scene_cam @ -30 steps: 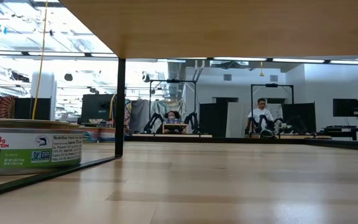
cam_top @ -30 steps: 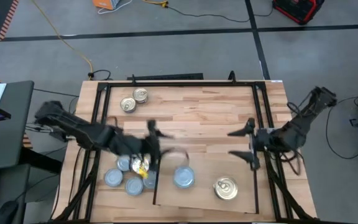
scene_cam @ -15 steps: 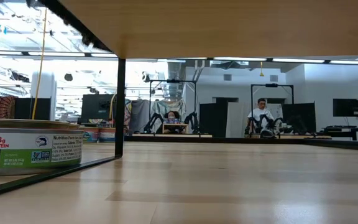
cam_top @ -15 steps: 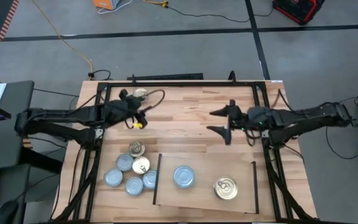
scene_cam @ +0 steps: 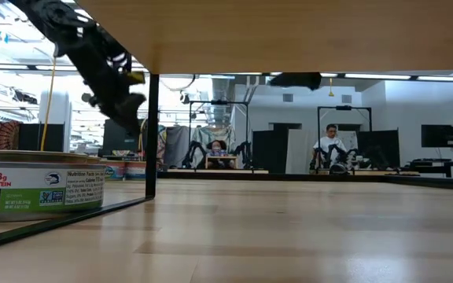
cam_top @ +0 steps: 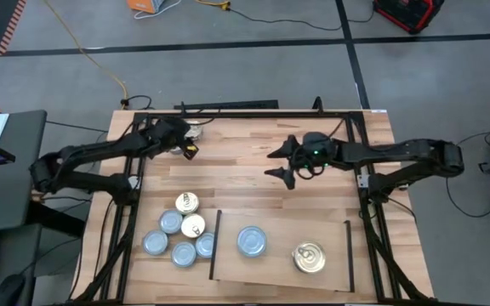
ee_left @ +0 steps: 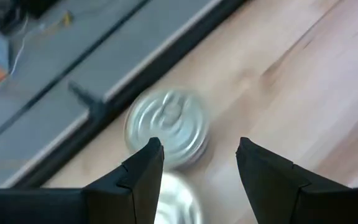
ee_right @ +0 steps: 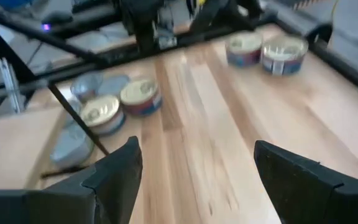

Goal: Stack canned seafood by type on shelf
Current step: Stack the blue-pink tuna can on the top of the blue-pink tuna cans on the shelf

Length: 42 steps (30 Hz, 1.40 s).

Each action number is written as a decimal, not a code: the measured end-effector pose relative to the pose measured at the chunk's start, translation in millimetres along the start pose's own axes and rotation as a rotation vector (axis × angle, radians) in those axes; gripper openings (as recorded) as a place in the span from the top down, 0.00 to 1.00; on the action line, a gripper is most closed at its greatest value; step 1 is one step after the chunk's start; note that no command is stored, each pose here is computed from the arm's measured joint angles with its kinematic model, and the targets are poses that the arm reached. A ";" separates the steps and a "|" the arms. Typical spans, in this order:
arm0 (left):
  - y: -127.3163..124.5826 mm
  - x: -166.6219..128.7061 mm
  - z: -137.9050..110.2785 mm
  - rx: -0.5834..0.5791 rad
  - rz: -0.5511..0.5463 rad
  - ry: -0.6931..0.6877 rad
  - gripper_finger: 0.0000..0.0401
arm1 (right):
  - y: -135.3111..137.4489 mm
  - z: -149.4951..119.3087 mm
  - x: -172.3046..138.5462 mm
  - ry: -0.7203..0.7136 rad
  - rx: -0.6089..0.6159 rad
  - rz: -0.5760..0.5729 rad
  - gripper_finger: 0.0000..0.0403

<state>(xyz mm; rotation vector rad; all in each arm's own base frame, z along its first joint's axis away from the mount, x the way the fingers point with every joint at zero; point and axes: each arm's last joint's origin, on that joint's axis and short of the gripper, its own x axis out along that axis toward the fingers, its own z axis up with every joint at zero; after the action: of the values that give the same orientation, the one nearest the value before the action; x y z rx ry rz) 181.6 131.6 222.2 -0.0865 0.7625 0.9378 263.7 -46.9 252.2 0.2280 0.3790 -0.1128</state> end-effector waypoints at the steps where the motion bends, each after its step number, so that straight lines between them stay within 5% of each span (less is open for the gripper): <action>1: 1.0 3.4 -2.5 0.006 0.025 0.029 0.52 | -2.1 -1.0 0.8 0.009 0.004 -0.006 0.18; 6: 1.3 10.5 -13.7 0.048 0.092 0.156 0.52 | -6.9 2.6 -6.4 -0.001 -0.008 -0.026 0.18; 21: -14.4 44.5 -35.3 0.147 0.067 0.377 0.52 | -0.9 12.2 -21.6 -0.065 -0.068 -0.009 0.18; 42: -71.4 38.4 -33.7 0.309 -0.098 0.237 0.65 | 5.6 11.5 -20.7 -0.065 -0.047 0.017 0.18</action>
<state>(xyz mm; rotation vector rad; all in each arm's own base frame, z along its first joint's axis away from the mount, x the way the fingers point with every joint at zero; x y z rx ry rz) 230.4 102.0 155.4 0.0371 1.1050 0.7152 249.5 -42.9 271.5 0.1802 0.3149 -0.0944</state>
